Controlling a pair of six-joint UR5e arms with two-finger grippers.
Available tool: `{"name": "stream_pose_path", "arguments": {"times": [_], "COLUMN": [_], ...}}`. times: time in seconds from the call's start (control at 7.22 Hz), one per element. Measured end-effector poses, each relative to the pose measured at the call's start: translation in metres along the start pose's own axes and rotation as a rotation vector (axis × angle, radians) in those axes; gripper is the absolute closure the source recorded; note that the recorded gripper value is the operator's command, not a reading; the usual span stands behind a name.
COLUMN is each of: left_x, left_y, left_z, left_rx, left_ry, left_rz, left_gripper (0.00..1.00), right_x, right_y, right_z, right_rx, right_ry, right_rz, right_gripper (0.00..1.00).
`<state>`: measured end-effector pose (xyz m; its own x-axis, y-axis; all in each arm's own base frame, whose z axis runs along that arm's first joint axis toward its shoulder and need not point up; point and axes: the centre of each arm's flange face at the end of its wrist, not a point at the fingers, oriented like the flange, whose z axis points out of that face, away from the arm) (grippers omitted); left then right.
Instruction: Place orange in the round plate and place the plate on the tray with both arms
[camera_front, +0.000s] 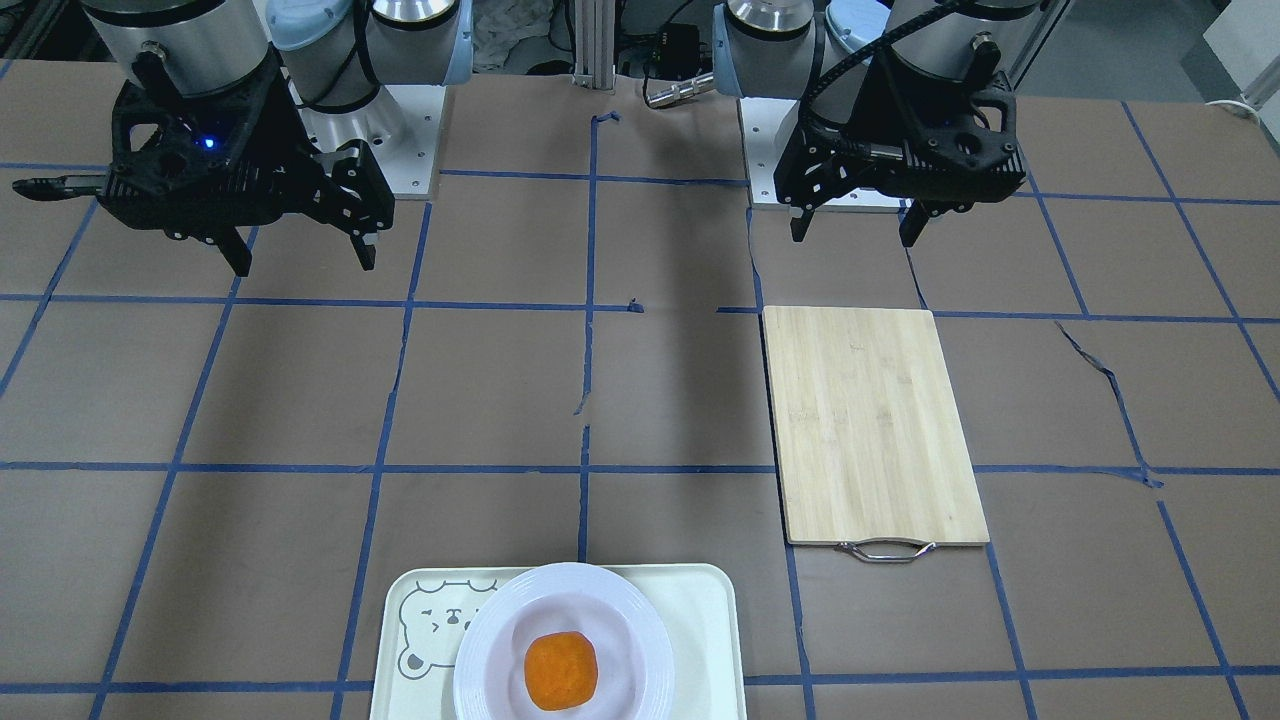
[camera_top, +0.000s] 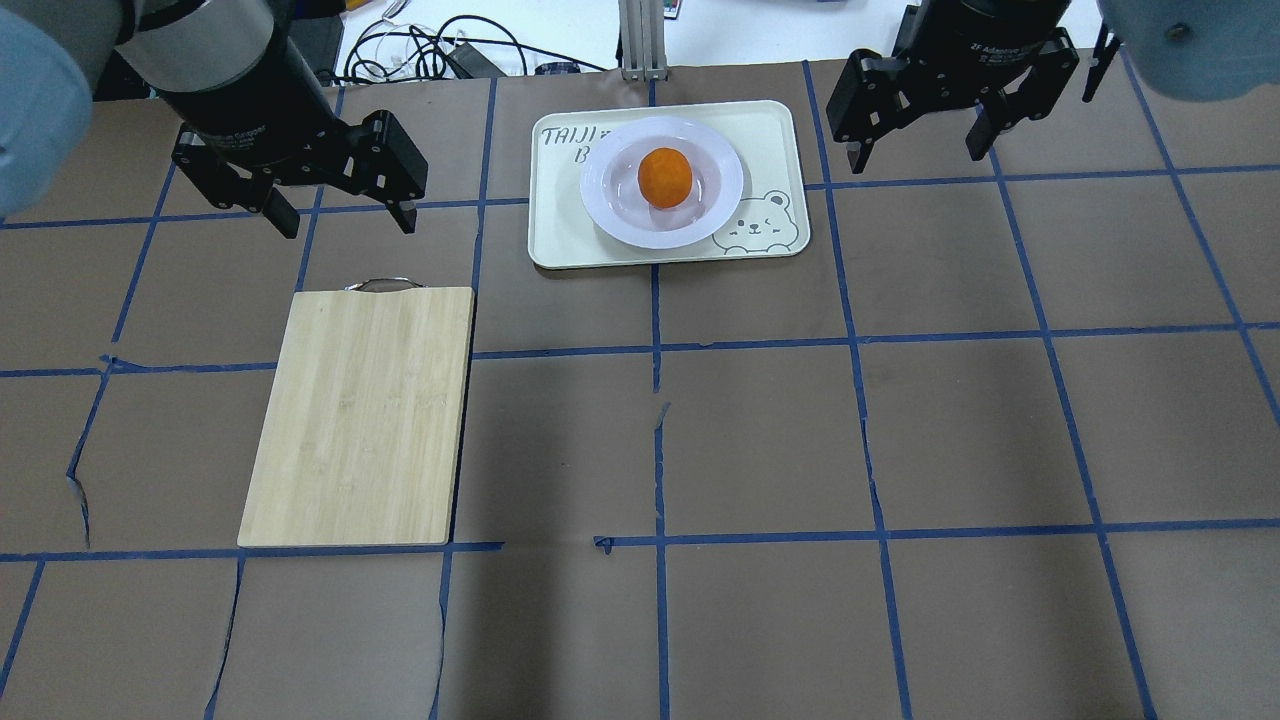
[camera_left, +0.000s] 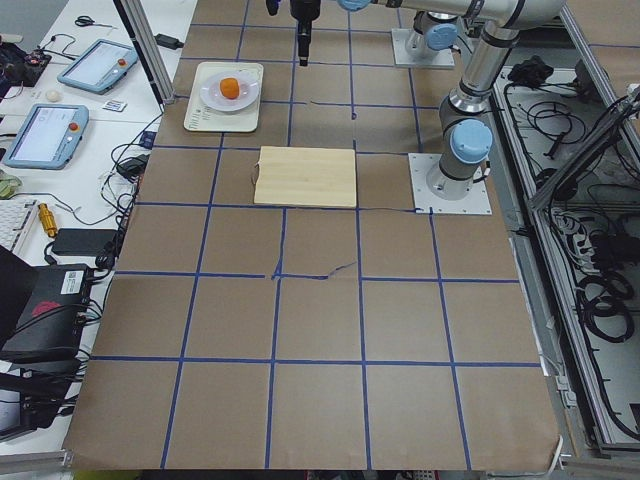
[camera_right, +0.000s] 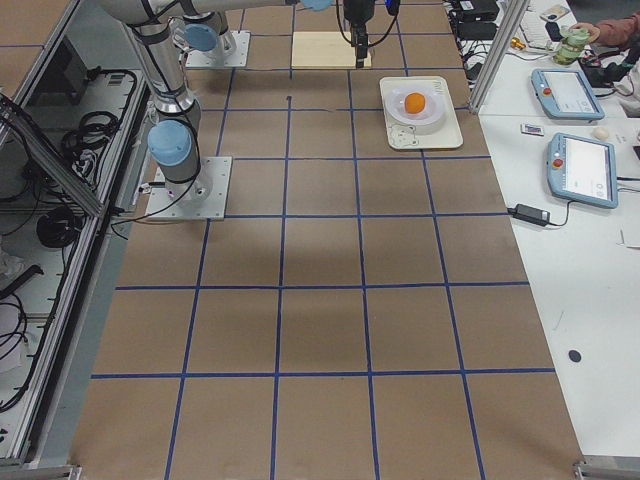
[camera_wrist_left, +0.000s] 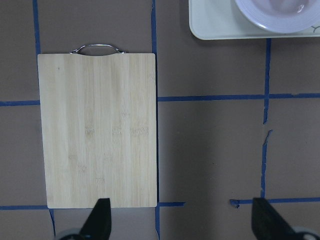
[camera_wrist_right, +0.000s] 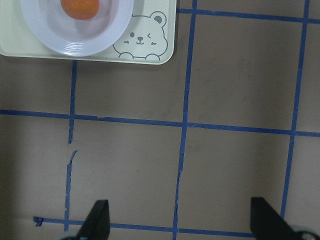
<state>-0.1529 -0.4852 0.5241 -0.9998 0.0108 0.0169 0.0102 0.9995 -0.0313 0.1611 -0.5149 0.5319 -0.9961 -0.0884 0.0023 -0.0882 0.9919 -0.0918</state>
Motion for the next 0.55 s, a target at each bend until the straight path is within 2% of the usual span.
{"name": "stream_pose_path", "arguments": {"times": [0.55], "left_x": [-0.0001], "left_y": [0.0], "left_z": [0.0003], "left_rx": [0.0], "left_ry": [-0.001], "left_rz": [0.0], "left_gripper": [0.0], "right_x": [0.001], "right_y": [-0.0014], "right_z": [-0.0036], "right_rx": [0.023], "right_ry": [0.0], "right_rz": [0.003], "right_gripper": [0.0]}}
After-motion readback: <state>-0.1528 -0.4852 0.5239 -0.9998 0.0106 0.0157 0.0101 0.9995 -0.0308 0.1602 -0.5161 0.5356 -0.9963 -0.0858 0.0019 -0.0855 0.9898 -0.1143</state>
